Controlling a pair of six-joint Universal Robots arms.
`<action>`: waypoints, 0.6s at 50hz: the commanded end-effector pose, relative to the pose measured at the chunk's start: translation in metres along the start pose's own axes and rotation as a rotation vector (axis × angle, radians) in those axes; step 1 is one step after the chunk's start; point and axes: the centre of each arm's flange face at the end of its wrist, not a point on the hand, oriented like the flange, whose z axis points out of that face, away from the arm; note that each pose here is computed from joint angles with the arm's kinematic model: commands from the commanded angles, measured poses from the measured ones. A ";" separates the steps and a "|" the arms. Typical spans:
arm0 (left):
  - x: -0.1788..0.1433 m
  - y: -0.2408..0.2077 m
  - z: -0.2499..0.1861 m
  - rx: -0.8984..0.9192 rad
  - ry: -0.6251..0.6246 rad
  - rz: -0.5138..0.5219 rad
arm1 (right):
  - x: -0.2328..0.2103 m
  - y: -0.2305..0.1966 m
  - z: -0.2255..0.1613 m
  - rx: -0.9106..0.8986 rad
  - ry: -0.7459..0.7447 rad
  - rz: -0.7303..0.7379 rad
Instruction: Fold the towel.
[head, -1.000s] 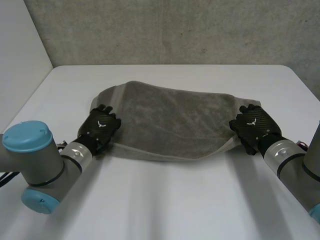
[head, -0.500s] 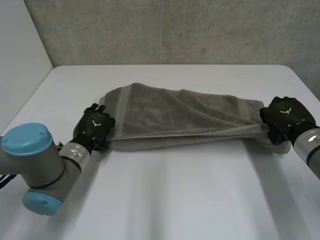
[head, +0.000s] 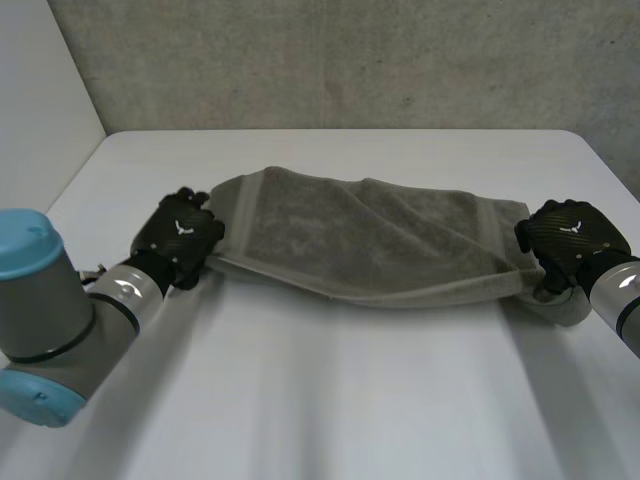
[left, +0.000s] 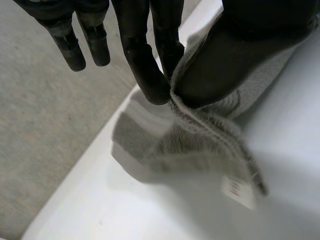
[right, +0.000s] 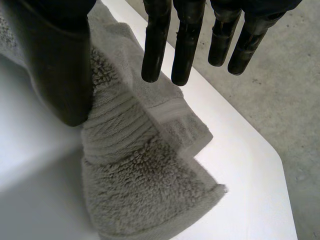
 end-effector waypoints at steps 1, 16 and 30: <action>-0.018 -0.021 -0.010 0.039 -0.029 0.013 | 0.000 0.000 0.004 0.028 -0.051 0.004; -0.034 -0.003 -0.009 -0.024 -0.054 -0.009 | -0.001 0.022 0.011 -0.036 -0.076 0.045; -0.039 0.007 -0.008 -0.045 -0.045 -0.024 | 0.014 0.036 0.008 -0.077 -0.040 0.071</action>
